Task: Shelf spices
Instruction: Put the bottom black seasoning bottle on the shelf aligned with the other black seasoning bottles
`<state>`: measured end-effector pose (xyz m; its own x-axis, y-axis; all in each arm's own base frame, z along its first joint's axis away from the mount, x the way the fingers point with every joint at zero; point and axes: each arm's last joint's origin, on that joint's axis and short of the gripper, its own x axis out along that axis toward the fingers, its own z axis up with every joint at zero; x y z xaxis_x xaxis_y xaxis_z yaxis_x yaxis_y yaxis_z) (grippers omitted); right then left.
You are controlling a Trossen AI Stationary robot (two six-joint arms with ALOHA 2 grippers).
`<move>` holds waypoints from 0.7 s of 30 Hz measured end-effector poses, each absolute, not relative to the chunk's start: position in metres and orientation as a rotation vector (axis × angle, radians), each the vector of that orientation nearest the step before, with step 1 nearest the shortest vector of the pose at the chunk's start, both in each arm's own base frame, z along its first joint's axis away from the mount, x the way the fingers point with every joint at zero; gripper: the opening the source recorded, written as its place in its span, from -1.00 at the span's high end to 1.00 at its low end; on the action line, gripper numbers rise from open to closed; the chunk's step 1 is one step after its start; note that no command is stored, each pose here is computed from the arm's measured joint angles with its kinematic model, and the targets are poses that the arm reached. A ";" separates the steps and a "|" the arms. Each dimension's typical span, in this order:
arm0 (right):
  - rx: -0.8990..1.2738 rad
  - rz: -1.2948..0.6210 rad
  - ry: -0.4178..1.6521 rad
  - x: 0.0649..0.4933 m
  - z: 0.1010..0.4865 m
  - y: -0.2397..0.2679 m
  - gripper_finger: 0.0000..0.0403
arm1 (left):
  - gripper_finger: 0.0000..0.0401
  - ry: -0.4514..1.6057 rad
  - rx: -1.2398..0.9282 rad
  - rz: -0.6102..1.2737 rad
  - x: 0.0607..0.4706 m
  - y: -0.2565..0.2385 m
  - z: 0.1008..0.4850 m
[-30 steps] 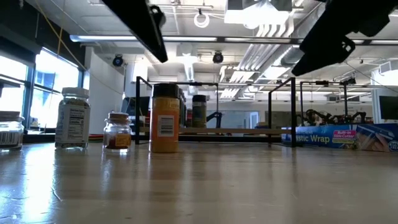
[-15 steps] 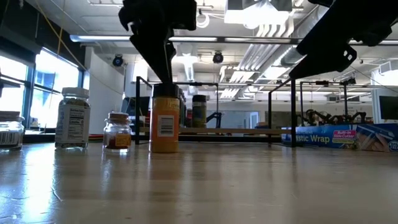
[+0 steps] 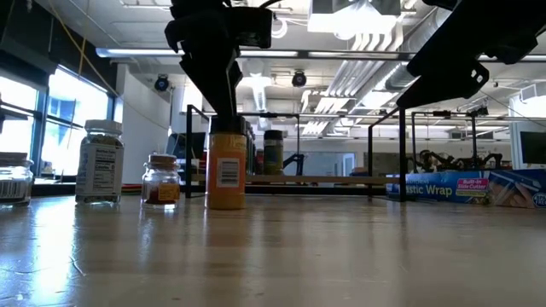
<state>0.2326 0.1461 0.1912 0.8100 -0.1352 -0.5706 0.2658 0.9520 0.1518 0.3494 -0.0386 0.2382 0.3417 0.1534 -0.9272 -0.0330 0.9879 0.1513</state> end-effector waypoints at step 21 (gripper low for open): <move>0.231 -0.217 0.584 0.233 0.192 0.147 -0.57 | 0.03 1.056 0.092 0.238 0.377 0.022 0.317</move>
